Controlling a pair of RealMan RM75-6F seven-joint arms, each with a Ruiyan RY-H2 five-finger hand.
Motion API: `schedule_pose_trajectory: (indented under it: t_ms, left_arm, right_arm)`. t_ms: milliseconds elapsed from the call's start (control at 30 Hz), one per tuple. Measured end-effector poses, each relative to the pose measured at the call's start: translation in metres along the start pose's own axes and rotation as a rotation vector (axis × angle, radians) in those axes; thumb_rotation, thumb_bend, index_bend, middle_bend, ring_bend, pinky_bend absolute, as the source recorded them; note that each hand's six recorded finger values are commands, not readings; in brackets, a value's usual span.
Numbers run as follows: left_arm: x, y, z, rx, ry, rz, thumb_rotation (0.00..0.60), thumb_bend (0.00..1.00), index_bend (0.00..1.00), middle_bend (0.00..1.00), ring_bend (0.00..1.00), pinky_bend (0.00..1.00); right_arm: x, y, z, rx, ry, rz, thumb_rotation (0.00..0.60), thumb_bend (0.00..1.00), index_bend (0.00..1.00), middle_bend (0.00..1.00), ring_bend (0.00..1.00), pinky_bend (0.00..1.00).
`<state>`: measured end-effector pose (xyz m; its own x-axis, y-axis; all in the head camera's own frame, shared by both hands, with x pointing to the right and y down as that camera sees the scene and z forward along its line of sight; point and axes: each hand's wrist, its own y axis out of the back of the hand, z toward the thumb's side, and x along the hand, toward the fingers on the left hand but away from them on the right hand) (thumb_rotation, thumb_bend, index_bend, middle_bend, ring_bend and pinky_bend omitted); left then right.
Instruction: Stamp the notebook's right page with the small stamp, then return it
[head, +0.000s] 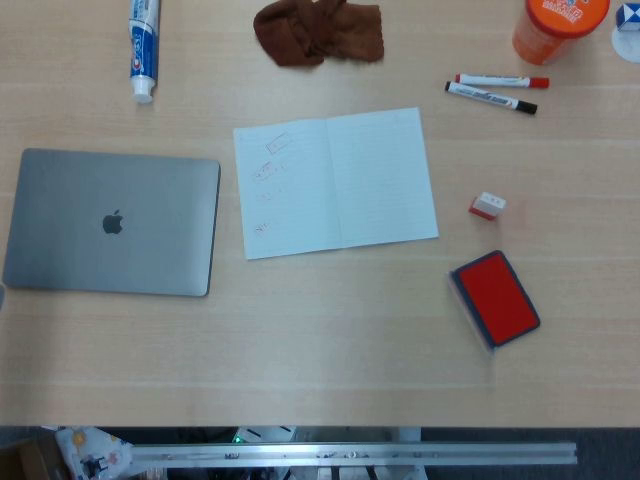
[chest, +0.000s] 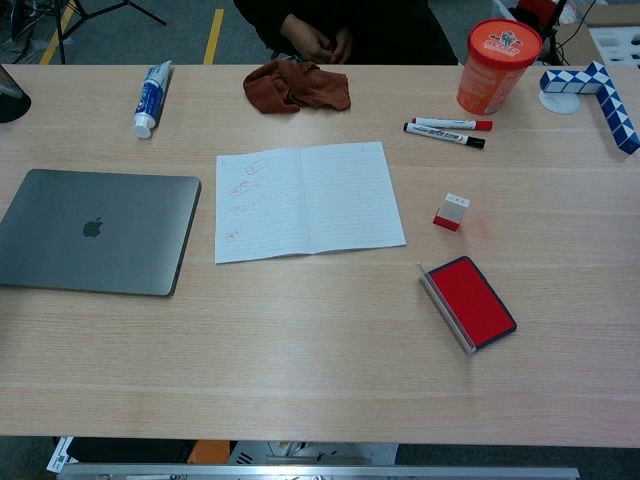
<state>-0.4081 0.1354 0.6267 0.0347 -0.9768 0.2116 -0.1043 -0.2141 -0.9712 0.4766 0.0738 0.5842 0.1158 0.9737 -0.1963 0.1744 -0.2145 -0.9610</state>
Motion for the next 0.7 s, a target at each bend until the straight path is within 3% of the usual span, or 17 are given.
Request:
schedule_pose_trajectory:
  t_ms: [400,700]
  left_arm:
    - [0.0,0.001,-0.001,-0.003,0.001,0.005,0.6,0.28,0.0,0.0,0.1,0.13]
    - [0.0,0.0,-0.002,-0.001,0.004,0.002,0.6,0.28,0.0,0.0,0.1,0.13]
  right_arm:
    - [-0.004,0.007,0.006,0.018,0.023,-0.014,0.6,0.13,0.47,0.46,0.36,0.51]
    - [-0.017,0.006,0.025,0.057,0.07,0.023,0.6,0.13,0.47,0.46,0.36,0.51]
